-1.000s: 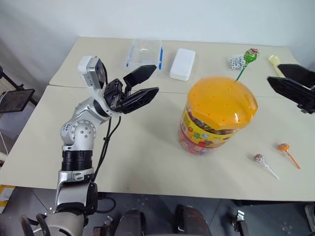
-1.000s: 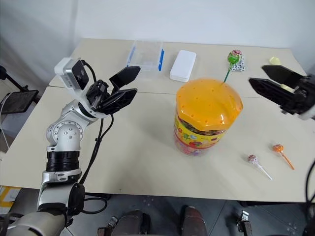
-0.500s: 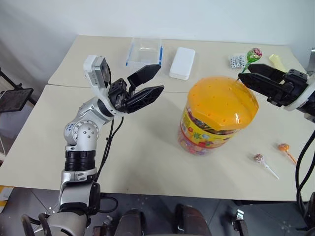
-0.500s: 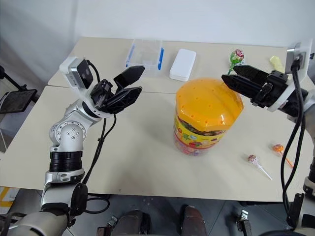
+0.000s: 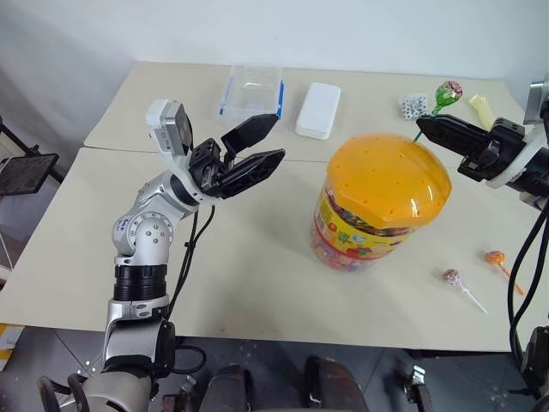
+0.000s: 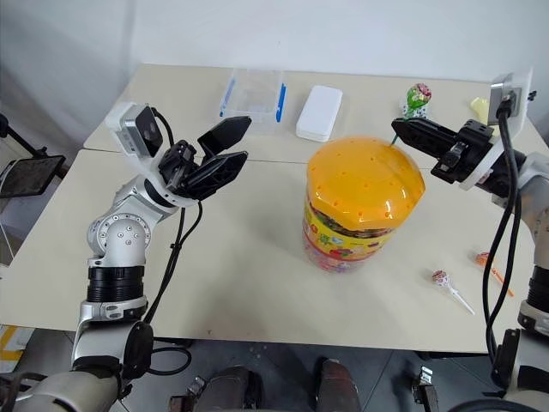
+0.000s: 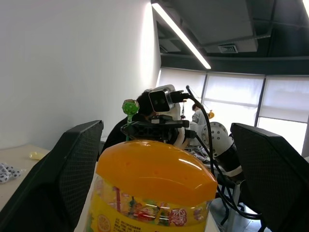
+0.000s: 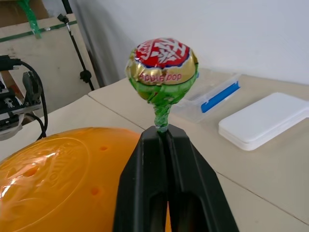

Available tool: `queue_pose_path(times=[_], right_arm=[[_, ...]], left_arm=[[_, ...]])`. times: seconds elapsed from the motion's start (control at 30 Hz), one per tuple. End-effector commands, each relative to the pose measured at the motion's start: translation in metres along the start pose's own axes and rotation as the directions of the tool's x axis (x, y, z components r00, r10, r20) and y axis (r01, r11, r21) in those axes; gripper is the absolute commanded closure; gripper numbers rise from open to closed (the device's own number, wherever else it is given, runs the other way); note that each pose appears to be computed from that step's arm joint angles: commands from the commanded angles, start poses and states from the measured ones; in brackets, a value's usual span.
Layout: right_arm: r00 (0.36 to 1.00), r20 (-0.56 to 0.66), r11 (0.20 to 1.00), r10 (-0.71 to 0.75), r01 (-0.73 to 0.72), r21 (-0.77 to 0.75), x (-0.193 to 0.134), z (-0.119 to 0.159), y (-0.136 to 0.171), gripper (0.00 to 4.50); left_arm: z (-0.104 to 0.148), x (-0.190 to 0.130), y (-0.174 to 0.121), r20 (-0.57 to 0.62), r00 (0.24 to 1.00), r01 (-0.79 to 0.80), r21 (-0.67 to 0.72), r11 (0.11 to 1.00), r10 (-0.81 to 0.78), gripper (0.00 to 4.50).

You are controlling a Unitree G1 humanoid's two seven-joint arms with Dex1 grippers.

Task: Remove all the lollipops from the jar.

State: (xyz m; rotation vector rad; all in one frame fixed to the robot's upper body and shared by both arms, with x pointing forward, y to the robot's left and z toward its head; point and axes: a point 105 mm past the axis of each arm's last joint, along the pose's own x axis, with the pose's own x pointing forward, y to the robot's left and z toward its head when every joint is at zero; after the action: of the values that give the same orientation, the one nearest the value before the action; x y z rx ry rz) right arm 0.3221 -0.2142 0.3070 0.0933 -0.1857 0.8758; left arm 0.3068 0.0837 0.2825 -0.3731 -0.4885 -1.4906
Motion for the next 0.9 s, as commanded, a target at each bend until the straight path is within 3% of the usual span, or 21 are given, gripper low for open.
queue_pose_path(times=[0.03,0.1,0.17,0.27,0.3,0.33,0.37,0.43,0.47,0.6,0.77,0.87,0.9], right_arm=[[0.973,0.229,0.989,0.002,0.032,-0.144,-0.016,0.063,0.002,4.44],[0.952,0.303,0.983,-0.036,0.088,-0.16,-0.032,0.088,-0.004,4.44],[0.955,0.279,0.975,-0.103,0.152,-0.159,-0.048,0.093,-0.014,4.44],[0.953,0.132,0.944,-0.274,0.293,-0.152,-0.082,0.077,-0.034,4.44],[0.932,0.023,0.921,-0.361,0.361,-0.146,-0.096,0.061,-0.044,4.44],[0.897,-0.095,0.894,-0.432,0.412,-0.176,-0.11,0.042,-0.052,4.44],[0.822,-0.248,0.856,-0.514,0.468,-0.221,-0.129,0.015,-0.061,4.44],[0.609,-0.467,0.764,-0.641,0.562,-0.317,-0.166,-0.026,-0.075,4.44],[0.534,-0.514,0.733,-0.672,0.582,-0.353,-0.178,-0.038,-0.078,4.44],[0.397,-0.609,0.704,-0.686,0.573,-0.419,-0.204,-0.082,-0.078,4.44],[0.381,-0.669,0.735,-0.638,0.56,-0.383,-0.216,-0.118,-0.067,4.44],[0.487,-0.624,0.764,-0.611,0.568,-0.306,-0.206,-0.112,-0.06,3.87],[0.493,-0.601,0.754,-0.629,0.573,-0.32,-0.207,-0.106,-0.062,3.58]], left_arm=[[0.01,0.007,-0.012,-0.006,0.996,0.09,0.047,0.995,-0.089,0.0],[0.004,0.005,-0.015,-0.072,0.99,0.13,0.062,0.99,-0.125,0.0],[-0.006,0.002,-0.021,-0.157,0.972,0.19,0.085,0.978,-0.175,0.0],[-0.014,-0.003,-0.029,-0.245,0.941,0.261,0.087,0.961,-0.233,0.0],[-0.021,-0.007,-0.032,-0.296,0.92,0.292,0.086,0.952,-0.256,0.0],[-0.027,-0.012,-0.035,-0.343,0.898,0.319,0.081,0.944,-0.274,0.0],[-0.032,-0.016,-0.038,-0.382,0.879,0.339,0.077,0.937,-0.287,0.0],[-0.039,-0.021,-0.039,-0.421,0.858,0.355,0.071,0.932,-0.295,0.0],[-0.041,-0.022,-0.04,-0.438,0.848,0.363,0.074,0.929,-0.297,0.0],[-0.05,-0.028,-0.029,-0.513,0.823,0.341,0.102,0.935,-0.244,0.0],[-0.054,-0.028,-0.032,-0.517,0.818,0.343,0.09,0.935,-0.251,0.0],[-0.054,-0.033,-0.029,-0.539,0.813,0.325,0.111,0.939,-0.218,0.0],[-0.051,-0.036,-0.025,-0.545,0.816,0.305,0.122,0.945,-0.193,0.0]])
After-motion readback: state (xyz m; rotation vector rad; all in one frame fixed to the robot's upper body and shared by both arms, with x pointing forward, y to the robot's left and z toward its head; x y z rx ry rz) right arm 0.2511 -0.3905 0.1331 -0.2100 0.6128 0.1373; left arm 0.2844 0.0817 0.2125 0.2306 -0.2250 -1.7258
